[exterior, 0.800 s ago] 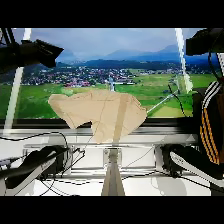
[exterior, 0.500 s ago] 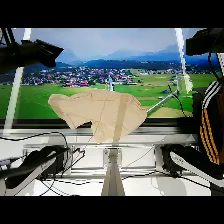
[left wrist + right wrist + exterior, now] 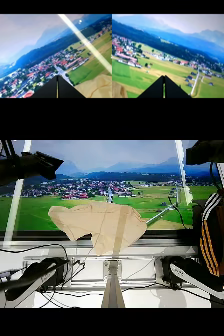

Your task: Fold the clothes and pants, and hang the long-sleeved shirts on hangers.

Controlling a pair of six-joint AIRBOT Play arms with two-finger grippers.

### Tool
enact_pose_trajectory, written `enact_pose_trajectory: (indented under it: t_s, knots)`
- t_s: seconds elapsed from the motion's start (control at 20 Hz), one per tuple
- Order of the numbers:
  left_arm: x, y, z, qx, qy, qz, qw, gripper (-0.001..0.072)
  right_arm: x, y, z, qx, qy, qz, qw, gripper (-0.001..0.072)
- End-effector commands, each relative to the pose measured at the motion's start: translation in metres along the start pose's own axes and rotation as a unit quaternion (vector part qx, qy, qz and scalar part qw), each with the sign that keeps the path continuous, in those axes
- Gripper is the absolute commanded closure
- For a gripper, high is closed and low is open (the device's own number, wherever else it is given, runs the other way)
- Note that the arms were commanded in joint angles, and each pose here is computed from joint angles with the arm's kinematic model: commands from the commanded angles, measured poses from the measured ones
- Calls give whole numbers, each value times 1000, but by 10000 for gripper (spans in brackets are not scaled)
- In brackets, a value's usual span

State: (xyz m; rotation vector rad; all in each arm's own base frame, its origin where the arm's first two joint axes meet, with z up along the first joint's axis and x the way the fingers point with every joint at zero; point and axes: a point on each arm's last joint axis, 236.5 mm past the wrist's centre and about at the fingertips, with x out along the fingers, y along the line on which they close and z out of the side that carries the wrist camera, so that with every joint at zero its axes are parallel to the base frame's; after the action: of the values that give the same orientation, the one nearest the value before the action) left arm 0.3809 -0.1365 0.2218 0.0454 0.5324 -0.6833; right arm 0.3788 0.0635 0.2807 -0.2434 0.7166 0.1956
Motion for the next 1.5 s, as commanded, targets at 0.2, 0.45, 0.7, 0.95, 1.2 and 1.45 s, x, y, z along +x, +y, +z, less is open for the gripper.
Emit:
enact_pose_trajectory:
  t_s: [0.2,0.45,0.7,0.95,1.2,1.45]
  knots:
    - [-4,-34,20,-43,-39,-72,996,693,1,10,7,-26,-15,20,999,703]
    - [-16,-56,11,-31,-19,-102,994,694,11,-46,-103,-3,191,-30,981,705]
    - [-40,-73,7,6,-11,-100,995,694,45,0,-225,170,341,143,913,704]
    - [-47,-50,-18,51,42,-37,997,694,59,98,-325,242,441,287,815,704]
    - [-47,-52,-19,50,44,-41,997,357,63,194,-374,334,456,365,740,416]
    - [-47,-52,-19,50,43,-41,997,91,72,245,-379,332,445,368,746,243]
